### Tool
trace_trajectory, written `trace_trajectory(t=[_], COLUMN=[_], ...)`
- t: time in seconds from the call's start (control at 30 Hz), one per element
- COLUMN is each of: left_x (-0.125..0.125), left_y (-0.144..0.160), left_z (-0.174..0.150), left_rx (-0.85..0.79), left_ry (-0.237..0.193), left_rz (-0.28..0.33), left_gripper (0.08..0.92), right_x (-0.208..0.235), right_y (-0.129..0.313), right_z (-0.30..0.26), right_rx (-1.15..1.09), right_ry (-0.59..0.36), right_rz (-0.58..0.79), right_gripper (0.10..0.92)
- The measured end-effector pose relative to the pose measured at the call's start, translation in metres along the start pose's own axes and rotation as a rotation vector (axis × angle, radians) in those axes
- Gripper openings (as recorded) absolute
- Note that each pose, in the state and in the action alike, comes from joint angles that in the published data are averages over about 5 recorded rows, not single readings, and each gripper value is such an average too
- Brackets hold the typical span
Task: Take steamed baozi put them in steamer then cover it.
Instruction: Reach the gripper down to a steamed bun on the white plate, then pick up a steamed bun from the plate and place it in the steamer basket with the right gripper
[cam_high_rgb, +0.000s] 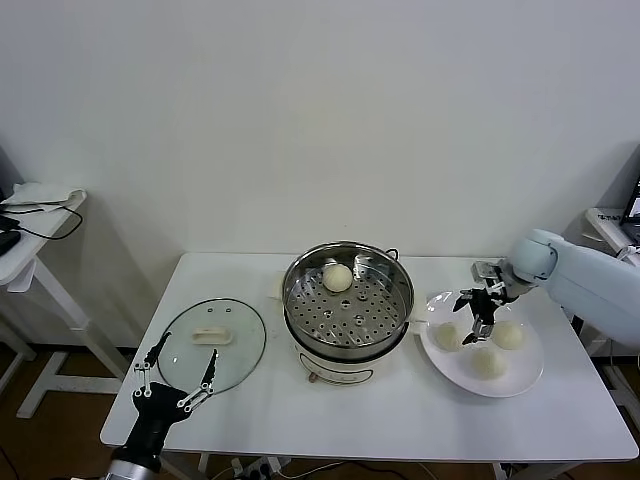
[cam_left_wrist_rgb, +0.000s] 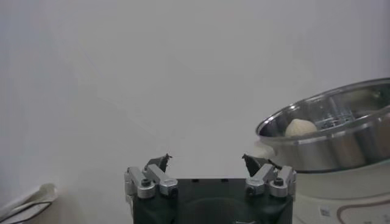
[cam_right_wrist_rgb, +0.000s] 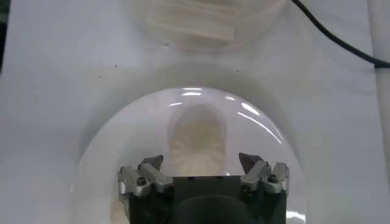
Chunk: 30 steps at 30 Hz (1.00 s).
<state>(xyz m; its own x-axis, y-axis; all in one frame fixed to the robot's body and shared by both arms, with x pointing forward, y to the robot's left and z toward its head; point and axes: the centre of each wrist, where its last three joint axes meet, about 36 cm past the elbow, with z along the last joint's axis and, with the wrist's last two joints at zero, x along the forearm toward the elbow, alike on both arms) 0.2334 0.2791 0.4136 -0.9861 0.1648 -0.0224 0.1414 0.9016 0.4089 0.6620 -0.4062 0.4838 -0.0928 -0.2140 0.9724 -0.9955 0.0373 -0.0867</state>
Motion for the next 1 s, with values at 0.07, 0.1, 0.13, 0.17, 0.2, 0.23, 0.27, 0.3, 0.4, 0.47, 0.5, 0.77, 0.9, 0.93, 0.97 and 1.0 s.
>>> trace_trajectory(t=[0.07, 0.1, 0.13, 0.17, 0.2, 0.23, 0.27, 0.3, 0.4, 0.47, 0.5, 0.77, 0.9, 0.93, 0.97, 1.0], left_x=[0.000, 0.000, 0.001, 0.001, 0.001, 0.001, 0.002, 0.002, 0.002, 0.003, 0.003, 0.003, 0.002, 0.002, 0.001, 0.001], left_y=[0.000, 0.000, 0.000, 0.000, 0.000, 0.000, 0.000, -0.001, -0.002, -0.002, -0.002, -0.001, -0.001, -0.001, -0.001, -0.001], left_z=[0.000, 0.000, 0.001, 0.001, 0.001, 0.002, 0.002, 0.002, 0.002, 0.002, 0.002, 0.002, 0.000, -0.001, -0.002, -0.002], left_rx=[-0.001, -0.001, -0.001, -0.001, -0.001, -0.001, -0.001, -0.001, -0.001, -0.002, -0.003, -0.004, -0.004, -0.004, -0.004, -0.003], left_ry=[0.000, 0.001, 0.001, 0.002, 0.004, 0.005, 0.006, 0.007, 0.009, 0.010, 0.010, 0.009, 0.003, 0.000, -0.002, -0.005], left_rz=[-0.001, -0.001, -0.001, -0.001, -0.001, -0.001, -0.001, -0.001, 0.001, 0.001, 0.001, -0.008, -0.006, -0.006, -0.005, -0.005], left_gripper=[0.823, 0.823, 0.823, 0.823, 0.823, 0.823, 0.823, 0.823, 0.823, 0.823, 0.823, 0.823, 0.823, 0.823, 0.823, 0.823], right_x=[-0.006, -0.008, -0.010, -0.012, -0.014, -0.016, -0.017, -0.019, -0.023, -0.025, -0.026, -0.019, 0.003, 0.010, 0.019, 0.028], right_y=[0.000, -0.001, -0.001, -0.001, -0.001, -0.001, 0.000, 0.000, 0.000, 0.001, 0.001, 0.001, -0.005, -0.008, -0.011, -0.014], right_z=[-0.002, -0.003, -0.003, -0.004, -0.004, -0.005, -0.005, -0.005, -0.004, -0.004, -0.003, -0.003, -0.007, -0.010, -0.013, -0.018], right_rx=[-0.003, -0.004, -0.005, -0.006, -0.007, -0.008, -0.009, -0.010, -0.013, -0.016, -0.016, -0.013, 0.006, 0.014, 0.024, 0.034], right_ry=[0.003, 0.004, 0.006, 0.008, 0.010, 0.012, 0.015, 0.017, 0.023, 0.024, 0.024, 0.022, 0.018, 0.015, 0.012, 0.009], right_rz=[-0.003, -0.004, -0.005, -0.006, -0.008, -0.009, -0.011, -0.012, -0.015, -0.016, -0.016, -0.013, -0.009, -0.009, -0.009, -0.009], right_gripper=[0.823, 0.821, 0.820, 0.815, 0.801, 0.787, 0.767, 0.742, 0.683, 0.660, 0.647, 0.603, 0.602, 0.602, 0.602, 0.602])
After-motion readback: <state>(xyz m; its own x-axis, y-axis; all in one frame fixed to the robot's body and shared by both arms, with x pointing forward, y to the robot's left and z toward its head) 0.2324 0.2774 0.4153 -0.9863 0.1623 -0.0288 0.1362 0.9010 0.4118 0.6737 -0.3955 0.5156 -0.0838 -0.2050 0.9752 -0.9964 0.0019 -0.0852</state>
